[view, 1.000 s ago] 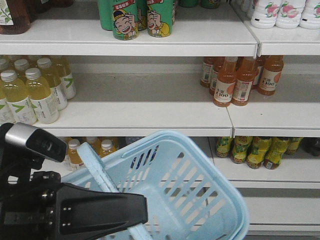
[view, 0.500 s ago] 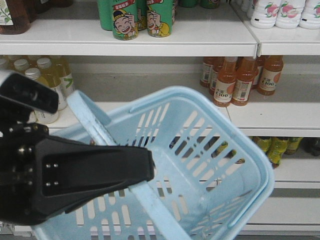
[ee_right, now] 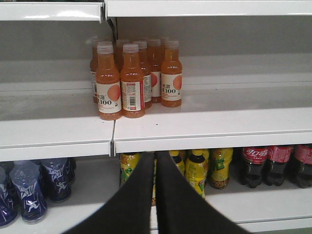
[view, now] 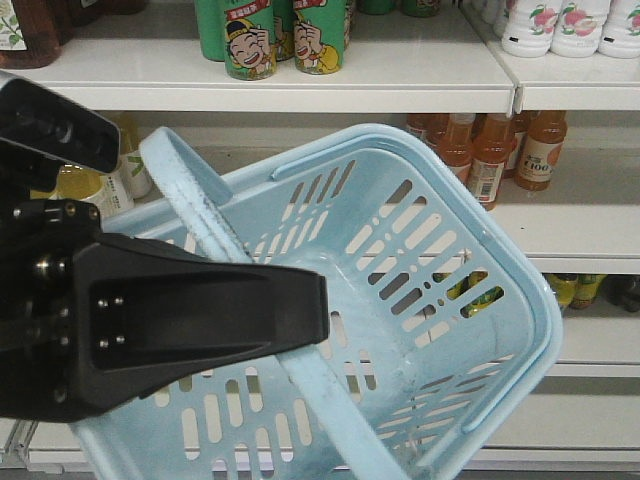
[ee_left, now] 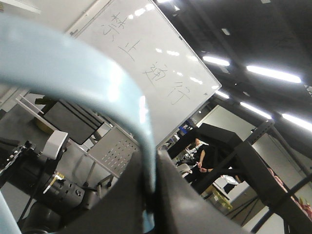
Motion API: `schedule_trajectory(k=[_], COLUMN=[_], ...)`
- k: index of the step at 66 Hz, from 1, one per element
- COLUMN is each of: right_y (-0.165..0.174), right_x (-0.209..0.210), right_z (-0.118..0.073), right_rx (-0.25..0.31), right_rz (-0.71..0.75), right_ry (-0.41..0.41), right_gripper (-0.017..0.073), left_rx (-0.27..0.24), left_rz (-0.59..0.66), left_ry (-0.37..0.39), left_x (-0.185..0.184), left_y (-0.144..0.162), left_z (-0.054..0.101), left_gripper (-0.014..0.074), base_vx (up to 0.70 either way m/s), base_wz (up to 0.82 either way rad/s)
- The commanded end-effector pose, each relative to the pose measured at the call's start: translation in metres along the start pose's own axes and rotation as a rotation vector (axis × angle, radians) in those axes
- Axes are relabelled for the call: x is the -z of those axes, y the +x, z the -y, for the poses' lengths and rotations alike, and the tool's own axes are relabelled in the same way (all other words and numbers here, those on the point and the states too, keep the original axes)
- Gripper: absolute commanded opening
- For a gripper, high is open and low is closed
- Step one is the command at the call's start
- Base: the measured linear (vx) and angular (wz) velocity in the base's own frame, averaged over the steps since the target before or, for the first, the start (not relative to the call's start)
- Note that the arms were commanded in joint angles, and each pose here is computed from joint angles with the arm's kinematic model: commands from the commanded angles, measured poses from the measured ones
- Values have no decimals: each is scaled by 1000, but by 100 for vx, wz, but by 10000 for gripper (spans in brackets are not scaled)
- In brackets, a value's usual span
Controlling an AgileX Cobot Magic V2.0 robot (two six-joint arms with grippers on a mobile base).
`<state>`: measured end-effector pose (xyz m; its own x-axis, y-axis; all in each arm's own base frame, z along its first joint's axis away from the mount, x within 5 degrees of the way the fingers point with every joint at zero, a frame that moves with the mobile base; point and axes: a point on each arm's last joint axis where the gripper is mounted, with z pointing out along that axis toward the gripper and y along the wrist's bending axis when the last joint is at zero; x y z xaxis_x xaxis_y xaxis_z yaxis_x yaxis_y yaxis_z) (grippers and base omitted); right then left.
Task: Place coke in basket with both arms
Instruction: 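Hold the basket in the left gripper while the base turns away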
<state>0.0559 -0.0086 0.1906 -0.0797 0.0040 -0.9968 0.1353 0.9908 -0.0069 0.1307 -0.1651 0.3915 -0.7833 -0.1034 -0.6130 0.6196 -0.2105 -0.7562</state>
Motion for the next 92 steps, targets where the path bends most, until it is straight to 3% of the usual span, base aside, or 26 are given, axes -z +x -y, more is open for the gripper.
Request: schedule_trajectory(k=[1,92], right_y=[-6,-6], right_x=[1,1], right_z=[-1,-1], right_rx=[20,20], right_rz=[83,83], right_ry=[-4,-4], right_gripper=[-2,-2], left_rx=[-30,-46], left_rz=[26,-4], left_ry=[71,50], left_x=[-2,-2], left_y=[-7,-5], left_z=[17,15], left_gripper=[-8,-6], base_vx=[0,-1], base_wz=[0,-8])
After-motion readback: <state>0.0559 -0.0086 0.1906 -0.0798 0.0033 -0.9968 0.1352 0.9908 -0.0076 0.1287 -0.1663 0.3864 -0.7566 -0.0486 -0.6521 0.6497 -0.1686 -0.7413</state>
